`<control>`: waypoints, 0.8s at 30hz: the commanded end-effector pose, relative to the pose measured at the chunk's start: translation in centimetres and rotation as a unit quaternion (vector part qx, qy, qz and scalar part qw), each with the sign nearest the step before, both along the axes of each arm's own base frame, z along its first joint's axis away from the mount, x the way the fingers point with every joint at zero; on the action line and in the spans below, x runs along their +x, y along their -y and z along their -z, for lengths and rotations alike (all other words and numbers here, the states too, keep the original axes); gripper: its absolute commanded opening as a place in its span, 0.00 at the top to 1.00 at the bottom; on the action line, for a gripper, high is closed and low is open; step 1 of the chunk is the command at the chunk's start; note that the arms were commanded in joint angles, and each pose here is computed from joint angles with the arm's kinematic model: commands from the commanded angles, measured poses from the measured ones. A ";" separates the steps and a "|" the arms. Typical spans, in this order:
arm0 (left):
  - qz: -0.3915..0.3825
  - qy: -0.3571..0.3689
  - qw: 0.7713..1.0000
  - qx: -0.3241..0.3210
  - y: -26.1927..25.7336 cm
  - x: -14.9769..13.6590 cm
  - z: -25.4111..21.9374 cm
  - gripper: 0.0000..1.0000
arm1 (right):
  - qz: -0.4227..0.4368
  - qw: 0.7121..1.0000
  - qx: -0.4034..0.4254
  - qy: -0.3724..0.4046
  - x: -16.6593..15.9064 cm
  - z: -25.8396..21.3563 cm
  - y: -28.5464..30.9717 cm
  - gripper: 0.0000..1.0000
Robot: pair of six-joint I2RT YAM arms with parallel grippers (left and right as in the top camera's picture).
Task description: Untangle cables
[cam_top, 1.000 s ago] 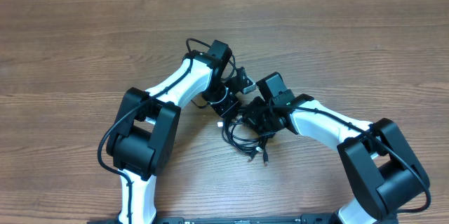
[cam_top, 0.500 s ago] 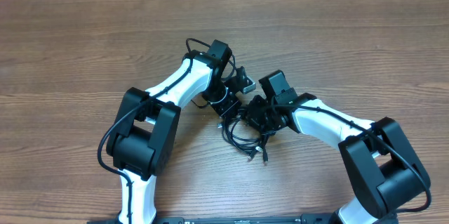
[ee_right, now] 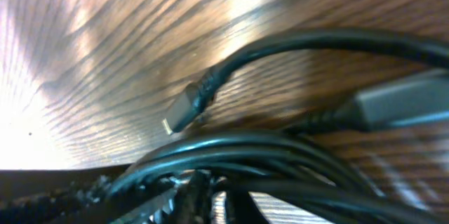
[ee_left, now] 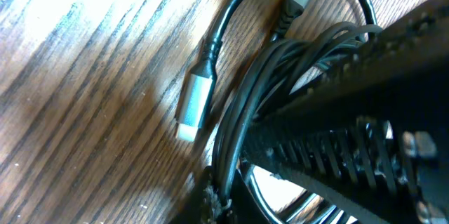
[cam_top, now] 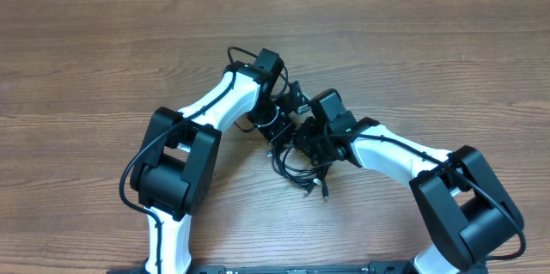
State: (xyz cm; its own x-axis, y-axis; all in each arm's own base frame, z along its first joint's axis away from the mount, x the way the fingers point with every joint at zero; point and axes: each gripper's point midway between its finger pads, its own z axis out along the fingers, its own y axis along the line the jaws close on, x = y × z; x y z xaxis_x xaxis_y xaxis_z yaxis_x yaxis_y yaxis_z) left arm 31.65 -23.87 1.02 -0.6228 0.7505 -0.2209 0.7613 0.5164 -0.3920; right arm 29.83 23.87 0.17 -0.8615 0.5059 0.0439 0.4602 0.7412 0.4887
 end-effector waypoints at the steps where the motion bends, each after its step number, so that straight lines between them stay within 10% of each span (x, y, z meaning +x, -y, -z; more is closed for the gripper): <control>1: -0.006 0.004 1.000 0.001 -0.1 0.6 0.1 0.96 | 0.000 1.000 -0.003 -0.006 -0.4 0.4 -0.1 0.96; 21: -0.015 -0.005 1.000 -0.011 -0.3 0.9 -0.6 0.96 | -0.028 0.993 0.082 0.081 2.1 -8.5 3.0 0.96; 24: -0.015 -0.005 1.000 -0.011 -0.2 0.9 -0.6 0.96 | -0.037 0.993 0.080 0.074 1.5 -8.3 2.5 0.84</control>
State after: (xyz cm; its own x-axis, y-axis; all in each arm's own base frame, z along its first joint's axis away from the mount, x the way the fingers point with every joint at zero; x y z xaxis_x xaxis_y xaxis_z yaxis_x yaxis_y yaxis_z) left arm 31.89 -23.21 1.15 -0.6402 0.7382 -0.2126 0.7461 0.5316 -0.4009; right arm 31.54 21.21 8.43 -0.8953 0.4454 0.0011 0.3325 0.6665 0.6672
